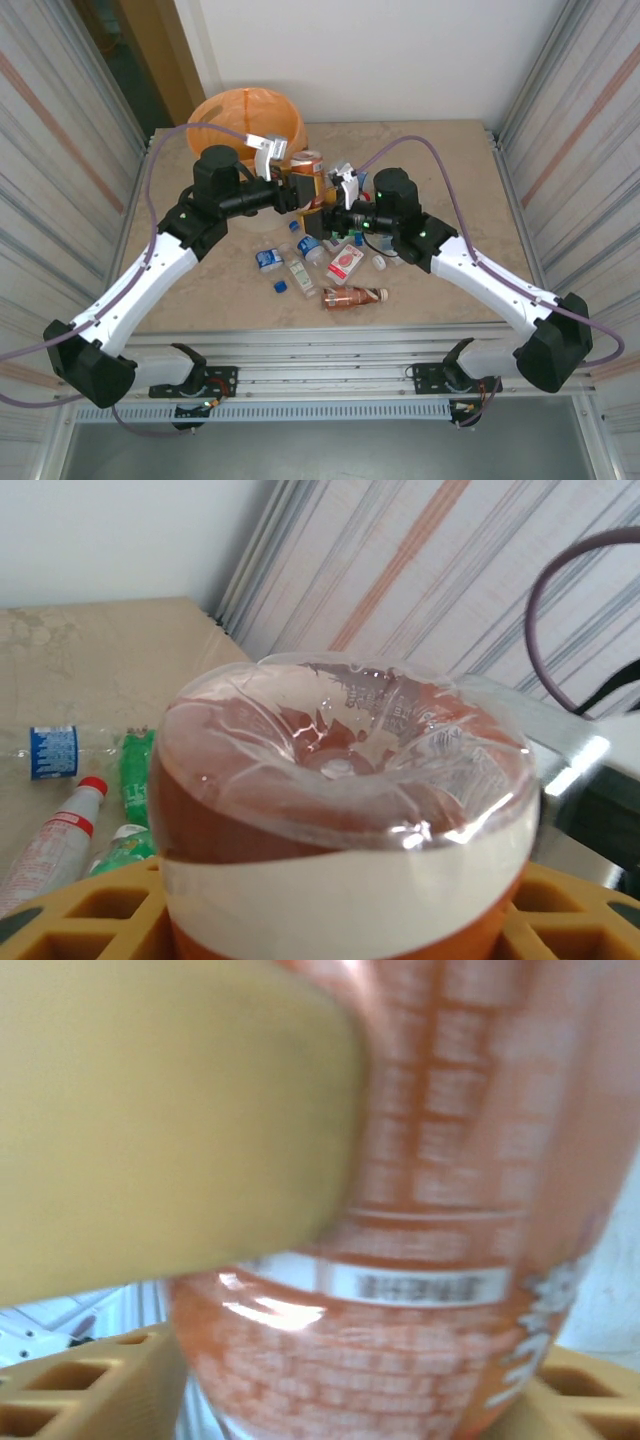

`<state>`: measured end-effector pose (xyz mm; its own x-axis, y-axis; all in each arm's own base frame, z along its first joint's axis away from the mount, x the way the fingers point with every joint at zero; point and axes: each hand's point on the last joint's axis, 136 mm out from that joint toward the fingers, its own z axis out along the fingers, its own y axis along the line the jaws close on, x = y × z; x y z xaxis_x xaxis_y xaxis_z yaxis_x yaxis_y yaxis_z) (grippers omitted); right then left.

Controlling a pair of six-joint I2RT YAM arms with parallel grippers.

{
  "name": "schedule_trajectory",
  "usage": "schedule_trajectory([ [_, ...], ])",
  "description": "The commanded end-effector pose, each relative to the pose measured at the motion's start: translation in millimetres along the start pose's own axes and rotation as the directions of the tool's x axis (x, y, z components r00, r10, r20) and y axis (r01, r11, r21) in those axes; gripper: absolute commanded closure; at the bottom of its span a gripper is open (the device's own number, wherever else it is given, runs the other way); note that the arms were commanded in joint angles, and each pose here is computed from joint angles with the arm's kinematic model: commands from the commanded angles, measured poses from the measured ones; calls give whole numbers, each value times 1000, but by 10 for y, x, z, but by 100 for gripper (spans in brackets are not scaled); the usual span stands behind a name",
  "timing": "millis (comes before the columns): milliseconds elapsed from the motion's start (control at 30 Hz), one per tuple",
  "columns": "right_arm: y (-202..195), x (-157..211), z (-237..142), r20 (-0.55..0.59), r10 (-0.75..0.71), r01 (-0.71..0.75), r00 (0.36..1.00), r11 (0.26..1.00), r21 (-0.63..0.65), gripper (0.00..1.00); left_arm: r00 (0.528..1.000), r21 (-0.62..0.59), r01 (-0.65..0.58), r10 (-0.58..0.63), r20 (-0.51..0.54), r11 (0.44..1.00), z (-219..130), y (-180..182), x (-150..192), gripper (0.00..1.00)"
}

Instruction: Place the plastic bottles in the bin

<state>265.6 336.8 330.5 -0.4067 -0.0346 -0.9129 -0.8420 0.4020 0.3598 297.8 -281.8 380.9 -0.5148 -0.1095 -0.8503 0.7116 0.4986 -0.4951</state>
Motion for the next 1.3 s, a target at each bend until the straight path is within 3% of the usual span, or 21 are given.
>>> schedule_trajectory([
  [0,68,-153,-108,44,-29,28,999,999,19,22,996,-36,-61,63,70,998,-112,-36,-274,72],
  [133,-1,-101,-201,39,-25,22,999,997,79,11,991,-114,-80,92,102,990,-207,113,-472,73],
  [333,-134,2,-372,25,-11,7,1000,983,186,4,975,-308,-104,157,154,946,-415,460,-902,75],
  [467,-226,61,-486,14,-5,1,1000,966,259,0,964,-446,-102,200,178,889,-539,767,-1193,77],
  [633,-374,207,-626,-29,11,0,1000,933,360,2,961,-599,-88,226,159,796,-633,1239,-1445,77],
  [1000,-690,685,-876,-205,87,39,975,840,541,2,985,-727,-88,167,37,681,-476,2032,-1478,75],
  [1267,-721,1052,-956,-363,134,104,922,819,565,2,993,-756,-106,107,-47,646,-262,2425,-1284,70],
])
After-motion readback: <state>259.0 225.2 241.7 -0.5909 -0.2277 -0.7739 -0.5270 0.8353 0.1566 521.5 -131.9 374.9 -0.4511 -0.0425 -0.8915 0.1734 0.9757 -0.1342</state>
